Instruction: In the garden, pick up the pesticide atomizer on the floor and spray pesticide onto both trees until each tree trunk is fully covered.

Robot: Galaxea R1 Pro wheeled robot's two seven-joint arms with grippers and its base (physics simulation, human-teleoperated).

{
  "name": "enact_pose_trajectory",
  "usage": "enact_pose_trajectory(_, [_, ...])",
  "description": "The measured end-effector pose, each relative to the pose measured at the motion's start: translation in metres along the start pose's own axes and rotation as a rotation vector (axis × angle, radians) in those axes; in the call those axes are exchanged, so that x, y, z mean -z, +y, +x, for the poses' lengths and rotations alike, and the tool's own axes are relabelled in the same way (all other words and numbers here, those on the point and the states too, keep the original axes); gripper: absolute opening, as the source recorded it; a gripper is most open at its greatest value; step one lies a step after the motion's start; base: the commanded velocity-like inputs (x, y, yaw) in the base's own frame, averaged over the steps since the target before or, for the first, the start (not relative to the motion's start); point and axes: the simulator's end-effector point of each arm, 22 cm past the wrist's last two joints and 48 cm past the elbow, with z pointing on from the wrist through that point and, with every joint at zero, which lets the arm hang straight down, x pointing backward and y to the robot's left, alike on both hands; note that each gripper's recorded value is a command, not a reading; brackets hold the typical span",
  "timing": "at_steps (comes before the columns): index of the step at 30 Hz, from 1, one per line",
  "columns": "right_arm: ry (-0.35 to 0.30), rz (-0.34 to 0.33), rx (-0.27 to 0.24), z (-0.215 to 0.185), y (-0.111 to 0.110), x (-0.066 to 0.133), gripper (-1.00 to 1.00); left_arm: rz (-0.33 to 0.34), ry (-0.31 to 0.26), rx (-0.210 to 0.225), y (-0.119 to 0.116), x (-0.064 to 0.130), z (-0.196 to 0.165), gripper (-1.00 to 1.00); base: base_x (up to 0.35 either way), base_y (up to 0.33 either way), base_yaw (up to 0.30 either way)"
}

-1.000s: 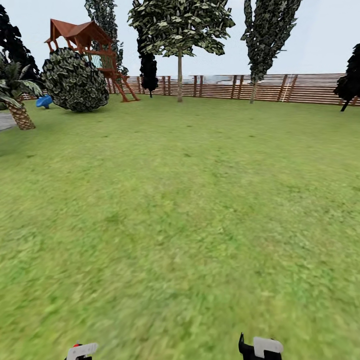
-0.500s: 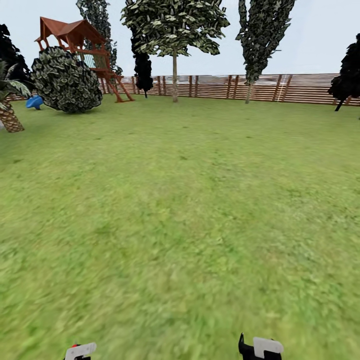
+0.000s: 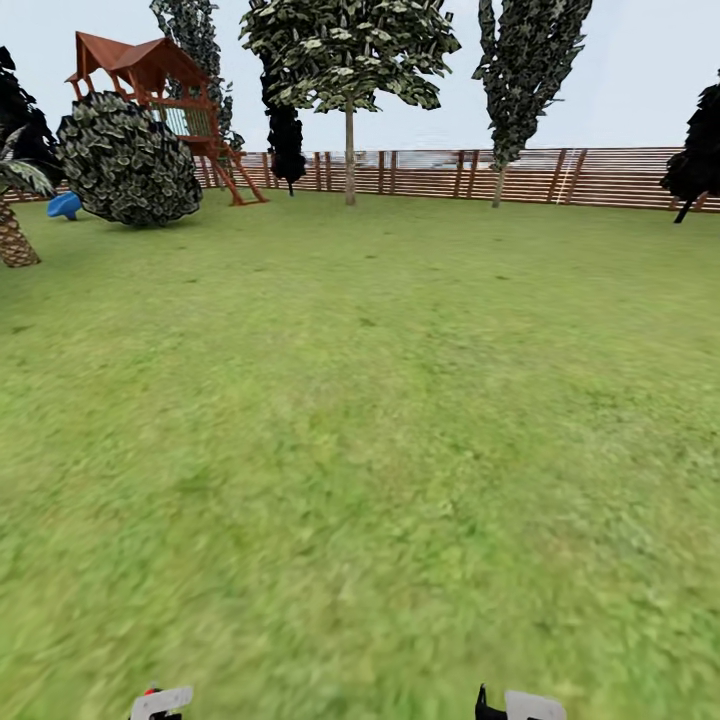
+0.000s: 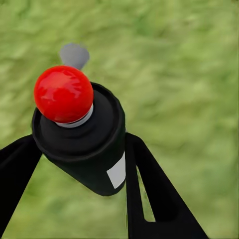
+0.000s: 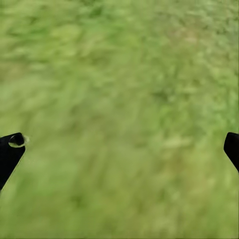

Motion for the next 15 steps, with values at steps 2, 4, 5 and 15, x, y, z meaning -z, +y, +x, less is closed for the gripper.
enact_pose_trajectory(2, [0.005,0.002,0.002,0.0035,-0.0021,0.0012,1.0,0.0,0.0,0.0,-0.0001,-0.0002,-0.0004,-1.0,0.335,0.0,0.0])
enact_pose_trajectory(4, [0.006,0.003,0.004,0.0045,-0.0029,0.0014,1.0,0.0,0.0,0.0,-0.0001,-0.0001,-0.0003,-1.0,0.335,0.0,0.0])
enact_pose_trajectory(5, [0.007,0.003,0.004,0.0047,-0.0031,0.0014,1.0,0.0,0.0,0.0,0.0,-0.0001,-0.0001,-1.0,0.335,0.0,0.0])
enact_pose_trajectory(15, [0.008,0.003,0.005,0.0059,-0.0034,0.002,1.0,0.002,0.001,-0.001,-0.0012,0.0001,0.0004,-1.0,0.335,0.0,0.0])
